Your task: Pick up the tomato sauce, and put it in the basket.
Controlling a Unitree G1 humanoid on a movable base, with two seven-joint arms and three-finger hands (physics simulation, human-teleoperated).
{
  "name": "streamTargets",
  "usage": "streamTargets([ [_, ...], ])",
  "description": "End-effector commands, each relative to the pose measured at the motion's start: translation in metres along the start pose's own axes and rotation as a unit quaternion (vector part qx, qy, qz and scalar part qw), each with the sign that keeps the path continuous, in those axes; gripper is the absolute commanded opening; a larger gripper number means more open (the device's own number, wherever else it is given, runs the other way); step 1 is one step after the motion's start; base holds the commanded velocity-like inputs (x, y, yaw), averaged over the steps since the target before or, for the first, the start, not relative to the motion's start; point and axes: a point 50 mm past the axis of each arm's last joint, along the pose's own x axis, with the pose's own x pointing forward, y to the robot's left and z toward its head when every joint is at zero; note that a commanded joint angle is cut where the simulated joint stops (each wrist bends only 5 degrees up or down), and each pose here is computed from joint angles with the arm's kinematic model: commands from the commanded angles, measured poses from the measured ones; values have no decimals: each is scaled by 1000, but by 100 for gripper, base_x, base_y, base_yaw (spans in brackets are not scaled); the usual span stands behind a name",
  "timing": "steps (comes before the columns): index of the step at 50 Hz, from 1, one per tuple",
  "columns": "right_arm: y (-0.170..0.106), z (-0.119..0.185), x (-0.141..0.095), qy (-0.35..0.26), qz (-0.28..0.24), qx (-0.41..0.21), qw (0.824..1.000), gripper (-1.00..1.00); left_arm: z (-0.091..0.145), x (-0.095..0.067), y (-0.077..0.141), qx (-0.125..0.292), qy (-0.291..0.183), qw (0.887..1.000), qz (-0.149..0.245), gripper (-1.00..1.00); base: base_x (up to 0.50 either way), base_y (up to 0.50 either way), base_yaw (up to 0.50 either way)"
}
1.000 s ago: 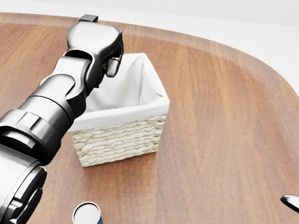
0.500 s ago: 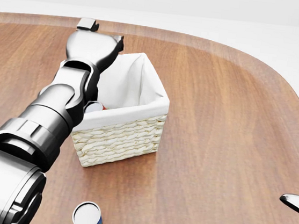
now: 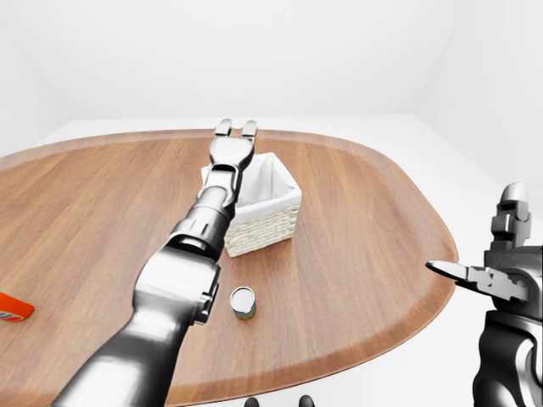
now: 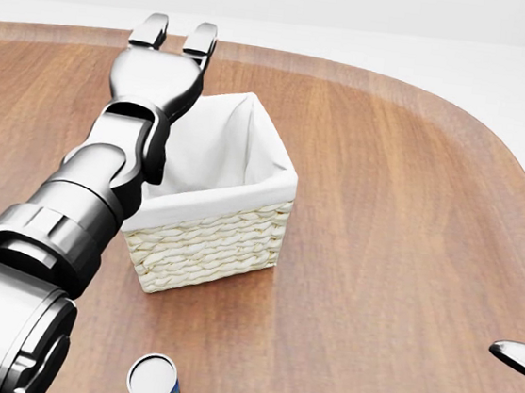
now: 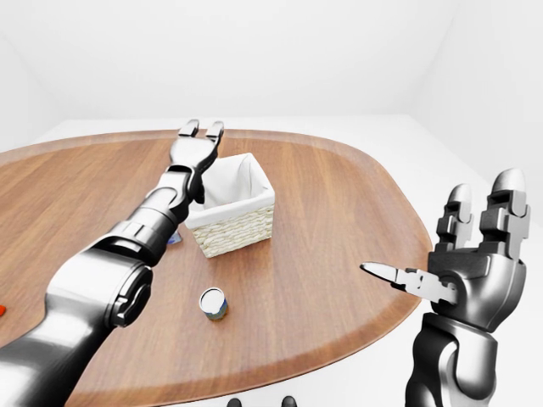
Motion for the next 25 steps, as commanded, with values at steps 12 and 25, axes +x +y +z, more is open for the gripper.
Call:
streamTargets([
  [12,-1,-3,0,5,0,1,1000,100,-11,12,101,-100,15,991,85,100,0,0,0],
  [25,1,-3,1,4,3,0,1000,100,-24,0,201,-116,13,979,166,100,0,0,0],
])
